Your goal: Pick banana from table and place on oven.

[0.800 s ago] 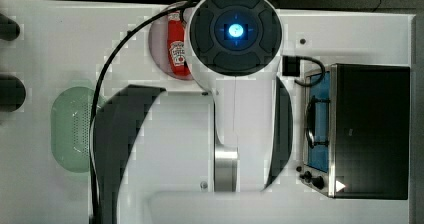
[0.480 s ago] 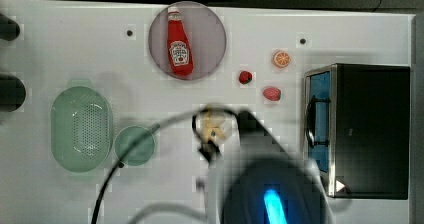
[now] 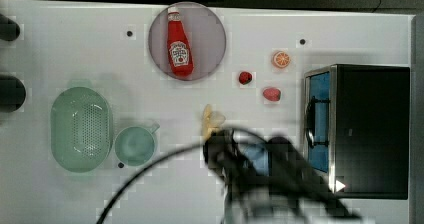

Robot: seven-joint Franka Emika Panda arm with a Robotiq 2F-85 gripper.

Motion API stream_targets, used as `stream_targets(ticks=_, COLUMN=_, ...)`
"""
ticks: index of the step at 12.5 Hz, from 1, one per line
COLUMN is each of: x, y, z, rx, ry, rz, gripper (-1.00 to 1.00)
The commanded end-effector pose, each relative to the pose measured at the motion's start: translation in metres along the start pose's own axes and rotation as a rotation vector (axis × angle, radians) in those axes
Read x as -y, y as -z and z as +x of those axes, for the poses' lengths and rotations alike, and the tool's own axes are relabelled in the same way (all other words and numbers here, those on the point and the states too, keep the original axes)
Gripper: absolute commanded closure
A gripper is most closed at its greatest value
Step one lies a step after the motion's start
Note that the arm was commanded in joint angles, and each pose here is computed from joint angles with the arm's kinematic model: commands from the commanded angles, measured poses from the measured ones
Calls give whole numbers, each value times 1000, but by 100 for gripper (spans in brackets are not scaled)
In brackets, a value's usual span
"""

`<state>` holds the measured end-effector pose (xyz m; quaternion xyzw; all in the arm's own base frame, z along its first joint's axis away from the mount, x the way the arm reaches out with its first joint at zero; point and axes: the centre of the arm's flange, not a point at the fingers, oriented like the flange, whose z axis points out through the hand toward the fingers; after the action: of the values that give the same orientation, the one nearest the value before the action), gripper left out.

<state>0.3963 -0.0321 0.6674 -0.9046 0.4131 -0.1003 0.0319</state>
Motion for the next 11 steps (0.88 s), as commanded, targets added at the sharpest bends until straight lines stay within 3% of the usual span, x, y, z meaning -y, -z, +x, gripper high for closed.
stream_targets(ticks=1, x=32, y=-136, z=-7, rx=168, ry=58, rz=-165, gripper=-100)
stream_targets(ticks=11, x=45, y=-382, z=-23, rx=207, ry=94, rz=-197, gripper=-100)
